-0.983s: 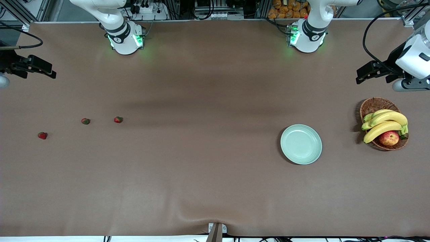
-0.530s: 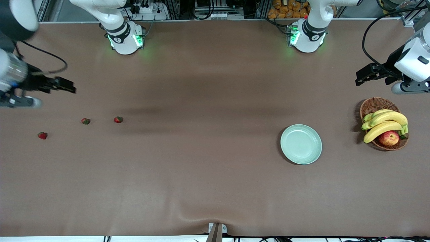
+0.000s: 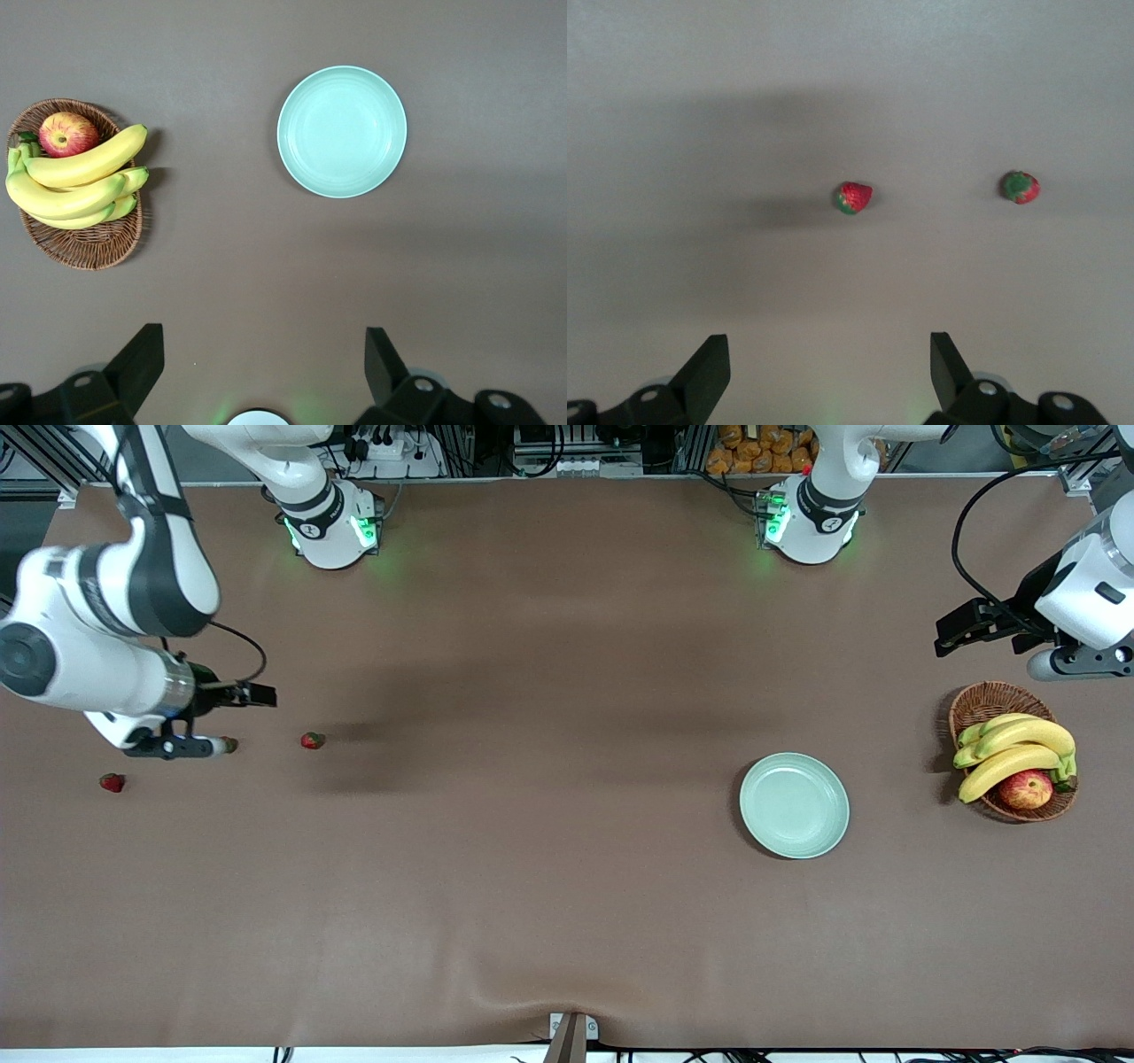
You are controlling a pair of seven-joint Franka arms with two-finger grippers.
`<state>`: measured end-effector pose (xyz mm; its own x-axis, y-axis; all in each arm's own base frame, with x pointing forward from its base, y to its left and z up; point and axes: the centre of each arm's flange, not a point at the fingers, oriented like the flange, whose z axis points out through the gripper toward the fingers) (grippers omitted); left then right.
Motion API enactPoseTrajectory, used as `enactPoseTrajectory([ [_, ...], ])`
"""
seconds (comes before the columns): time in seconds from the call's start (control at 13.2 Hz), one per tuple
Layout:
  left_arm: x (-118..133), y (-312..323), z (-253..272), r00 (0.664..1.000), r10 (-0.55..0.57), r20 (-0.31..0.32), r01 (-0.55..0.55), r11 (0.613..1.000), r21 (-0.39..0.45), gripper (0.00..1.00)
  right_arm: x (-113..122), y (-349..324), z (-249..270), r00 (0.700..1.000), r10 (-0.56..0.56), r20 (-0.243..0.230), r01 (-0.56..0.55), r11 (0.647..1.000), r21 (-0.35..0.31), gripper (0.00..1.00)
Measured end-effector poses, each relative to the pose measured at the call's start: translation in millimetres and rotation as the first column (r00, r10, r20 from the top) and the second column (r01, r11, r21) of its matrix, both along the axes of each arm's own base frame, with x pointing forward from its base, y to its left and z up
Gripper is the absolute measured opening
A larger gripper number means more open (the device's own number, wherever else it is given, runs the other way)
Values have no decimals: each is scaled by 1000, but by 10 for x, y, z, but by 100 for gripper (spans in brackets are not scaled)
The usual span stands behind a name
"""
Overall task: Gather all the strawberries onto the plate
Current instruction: 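Reach down and grasp the middle strawberry with the right gripper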
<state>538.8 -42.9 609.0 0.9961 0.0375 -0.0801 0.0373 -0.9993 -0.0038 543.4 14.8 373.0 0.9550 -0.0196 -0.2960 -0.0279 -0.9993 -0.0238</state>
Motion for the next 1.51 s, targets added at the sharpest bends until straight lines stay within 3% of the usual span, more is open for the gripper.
enactPoseTrajectory([
  [0.45, 4, 7, 3, 1000, 1, 1, -1, 1000, 0, 100, -136, 1, -857, 992, -124, -6, 124, 991, -40, 100],
  [0.91, 7, 39, -5, 1000, 6, -1, -6, 1000, 0, 100, -92, -6, -1588, 974, -225, -8, 224, 972, -72, 100],
  [1.51, 5, 49, -35, 1000, 6, -7, -6, 1000, 0, 100, -121, -133, -2001, 965, -261, -24, 258, 963, -80, 100],
])
